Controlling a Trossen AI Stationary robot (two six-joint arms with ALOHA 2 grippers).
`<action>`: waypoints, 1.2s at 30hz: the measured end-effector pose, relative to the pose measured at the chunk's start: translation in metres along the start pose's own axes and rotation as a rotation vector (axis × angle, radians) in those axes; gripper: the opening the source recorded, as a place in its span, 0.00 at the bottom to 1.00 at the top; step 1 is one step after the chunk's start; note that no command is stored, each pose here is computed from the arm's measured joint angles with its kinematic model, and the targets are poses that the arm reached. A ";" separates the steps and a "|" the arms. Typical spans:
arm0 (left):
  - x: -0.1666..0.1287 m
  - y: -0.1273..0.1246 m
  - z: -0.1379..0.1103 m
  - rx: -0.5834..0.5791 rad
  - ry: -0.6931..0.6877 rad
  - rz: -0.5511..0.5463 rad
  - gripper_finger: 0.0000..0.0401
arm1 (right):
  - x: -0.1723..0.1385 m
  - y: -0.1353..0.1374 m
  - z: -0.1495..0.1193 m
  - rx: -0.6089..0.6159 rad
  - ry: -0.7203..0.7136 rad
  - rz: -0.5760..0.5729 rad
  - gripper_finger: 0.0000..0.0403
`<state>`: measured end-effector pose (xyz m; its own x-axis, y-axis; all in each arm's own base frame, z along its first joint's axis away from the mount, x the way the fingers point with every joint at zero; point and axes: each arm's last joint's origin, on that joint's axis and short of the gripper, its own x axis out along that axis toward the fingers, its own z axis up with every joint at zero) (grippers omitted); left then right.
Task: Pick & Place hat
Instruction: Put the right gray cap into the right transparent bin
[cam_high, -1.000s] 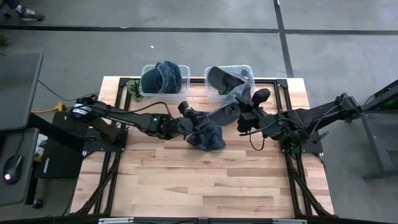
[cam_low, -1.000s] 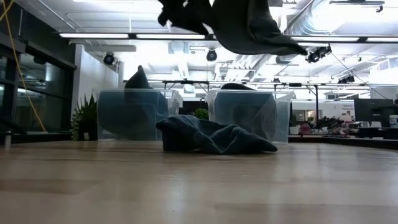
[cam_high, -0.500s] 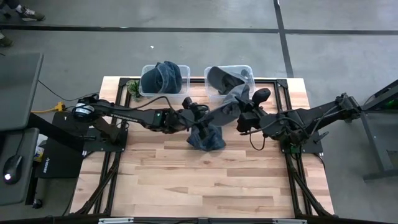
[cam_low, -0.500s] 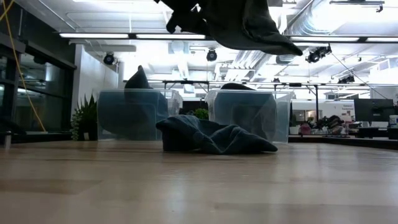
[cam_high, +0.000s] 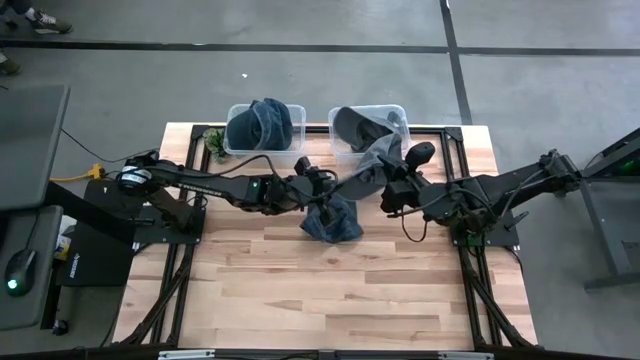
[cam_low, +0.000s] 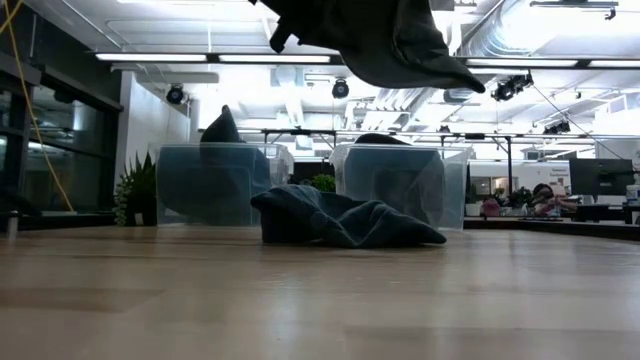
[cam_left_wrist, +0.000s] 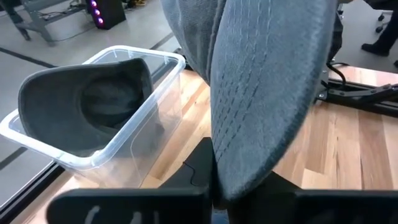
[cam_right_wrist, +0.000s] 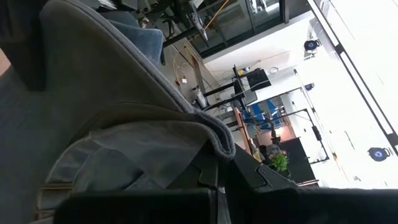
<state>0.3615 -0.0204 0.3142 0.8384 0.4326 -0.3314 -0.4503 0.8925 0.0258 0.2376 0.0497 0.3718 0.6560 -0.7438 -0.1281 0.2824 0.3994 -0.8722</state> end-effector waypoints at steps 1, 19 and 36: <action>0.000 0.000 0.000 0.001 0.001 0.001 0.02 | 0.000 0.000 0.000 0.000 0.000 0.000 0.00; -0.007 0.007 0.006 0.107 0.051 0.154 0.02 | -0.024 0.005 0.007 -0.117 -0.043 -0.007 0.37; -0.037 0.019 0.052 0.316 0.163 0.280 0.02 | -0.029 0.000 0.022 -0.133 -0.151 -0.021 0.47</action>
<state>0.3381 -0.0124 0.3758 0.6268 0.6599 -0.4143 -0.5159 0.7500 0.4139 0.2337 0.0828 0.3861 0.7513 -0.6584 -0.0458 0.2087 0.3029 -0.9299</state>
